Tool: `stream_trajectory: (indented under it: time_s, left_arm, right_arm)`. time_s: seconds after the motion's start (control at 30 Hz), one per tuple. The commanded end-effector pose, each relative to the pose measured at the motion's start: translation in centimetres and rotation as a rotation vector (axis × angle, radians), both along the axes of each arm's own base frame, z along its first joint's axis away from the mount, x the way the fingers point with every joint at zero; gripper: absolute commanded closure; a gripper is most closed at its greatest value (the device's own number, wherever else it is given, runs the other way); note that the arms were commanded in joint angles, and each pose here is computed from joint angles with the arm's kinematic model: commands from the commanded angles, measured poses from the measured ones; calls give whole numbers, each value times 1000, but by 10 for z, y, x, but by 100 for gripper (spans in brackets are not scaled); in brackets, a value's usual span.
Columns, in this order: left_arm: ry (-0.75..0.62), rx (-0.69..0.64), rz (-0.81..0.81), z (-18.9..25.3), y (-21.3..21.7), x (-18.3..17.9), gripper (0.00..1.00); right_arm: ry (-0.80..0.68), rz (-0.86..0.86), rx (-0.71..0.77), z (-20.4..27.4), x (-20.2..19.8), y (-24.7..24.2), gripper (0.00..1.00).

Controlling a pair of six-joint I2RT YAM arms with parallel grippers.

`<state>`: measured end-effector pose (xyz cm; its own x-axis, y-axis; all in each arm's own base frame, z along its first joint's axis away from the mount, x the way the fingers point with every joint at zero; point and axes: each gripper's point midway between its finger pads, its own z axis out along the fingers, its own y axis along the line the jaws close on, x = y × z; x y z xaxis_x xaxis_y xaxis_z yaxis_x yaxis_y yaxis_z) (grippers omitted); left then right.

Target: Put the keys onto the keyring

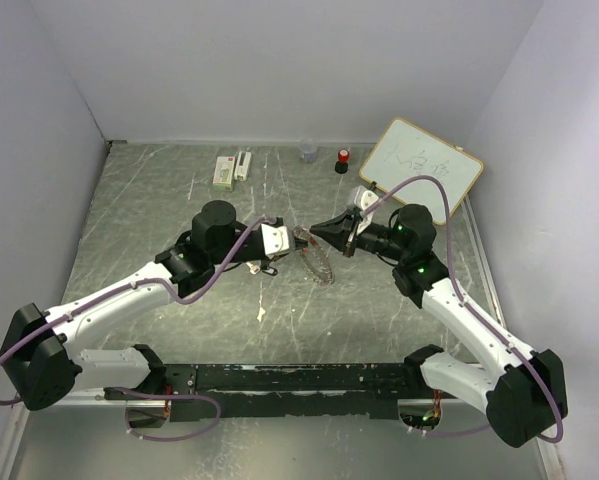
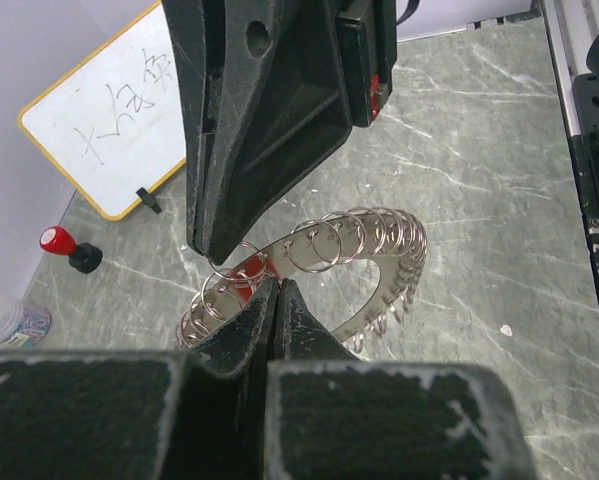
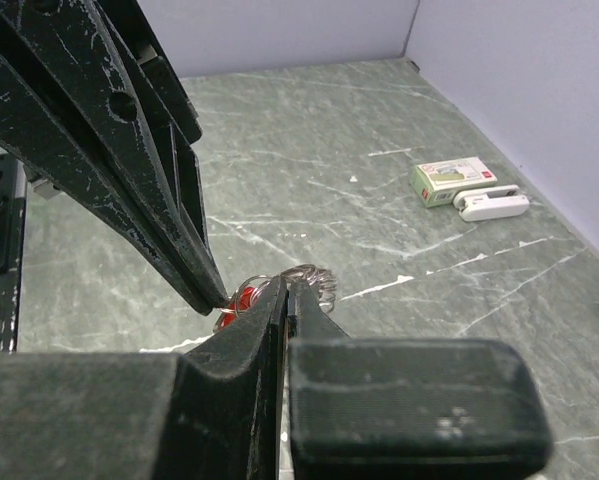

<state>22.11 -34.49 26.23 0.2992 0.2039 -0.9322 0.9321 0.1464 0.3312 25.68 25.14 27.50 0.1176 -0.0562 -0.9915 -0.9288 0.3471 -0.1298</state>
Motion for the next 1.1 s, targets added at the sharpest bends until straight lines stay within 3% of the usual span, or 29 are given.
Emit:
stream_trajectory:
  time_s: [0.0,0.2,0.23,0.3,0.4,0.73,0.87,1.07]
  left_arm:
    - [4,-32,-16,4,-4,-7,93]
    - [11,-50,34,6,-1,-1,93]
    - [16,-60,59,7,1,3,91]
    - [17,-73,110,10,4,10,73]
    - [12,-105,174,16,10,17,61]
    - [-34,-296,372,53,43,32,42]
    - [-33,-327,346,65,38,32,37]
    - [-10,-312,266,71,20,37,37]
  right_arm:
    - [-91,-68,114,33,5,-6,100]
    - [-80,-94,189,41,6,-8,100]
    - [-79,-99,204,43,5,-9,100]
    - [-79,-106,235,47,5,-10,100]
    - [-78,-117,263,50,4,-12,100]
    - [-89,-146,268,50,7,-16,100]
    - [-98,-136,256,49,6,-15,100]
    - [-112,-117,228,45,3,-14,100]
